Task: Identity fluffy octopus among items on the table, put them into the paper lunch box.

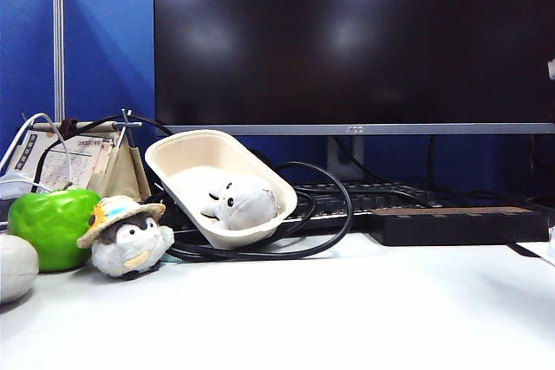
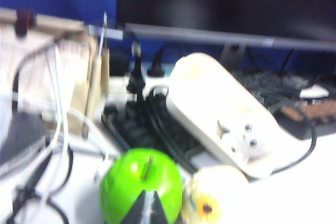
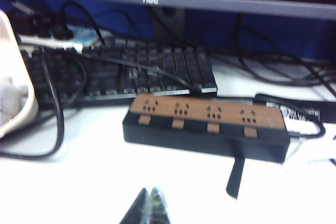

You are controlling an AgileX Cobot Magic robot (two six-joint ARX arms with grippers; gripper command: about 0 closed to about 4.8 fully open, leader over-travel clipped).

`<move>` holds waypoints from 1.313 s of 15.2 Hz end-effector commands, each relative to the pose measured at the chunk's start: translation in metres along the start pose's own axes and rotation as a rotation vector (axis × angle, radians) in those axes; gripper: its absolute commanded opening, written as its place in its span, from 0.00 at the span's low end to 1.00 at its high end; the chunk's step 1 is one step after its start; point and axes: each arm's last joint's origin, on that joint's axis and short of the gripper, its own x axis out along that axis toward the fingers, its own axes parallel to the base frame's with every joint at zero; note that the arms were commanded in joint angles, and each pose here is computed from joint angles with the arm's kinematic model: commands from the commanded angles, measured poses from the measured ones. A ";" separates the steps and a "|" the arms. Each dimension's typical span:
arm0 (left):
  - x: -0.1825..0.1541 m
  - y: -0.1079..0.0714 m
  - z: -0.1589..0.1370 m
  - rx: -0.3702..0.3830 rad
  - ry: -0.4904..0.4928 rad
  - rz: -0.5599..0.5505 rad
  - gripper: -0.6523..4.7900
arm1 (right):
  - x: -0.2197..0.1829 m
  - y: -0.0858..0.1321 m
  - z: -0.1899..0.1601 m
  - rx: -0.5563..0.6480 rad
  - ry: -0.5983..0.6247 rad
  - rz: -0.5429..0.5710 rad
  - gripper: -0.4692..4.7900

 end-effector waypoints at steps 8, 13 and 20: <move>0.000 0.000 -0.001 -0.004 0.009 0.001 0.11 | 0.000 0.000 0.001 0.005 -0.003 -0.002 0.09; 0.000 0.000 -0.001 -0.004 0.009 0.001 0.11 | -0.009 -0.001 0.006 0.017 -0.054 0.017 0.09; 0.000 0.000 -0.001 -0.004 0.009 0.001 0.11 | -0.025 -0.025 0.019 0.067 -0.229 -0.181 0.09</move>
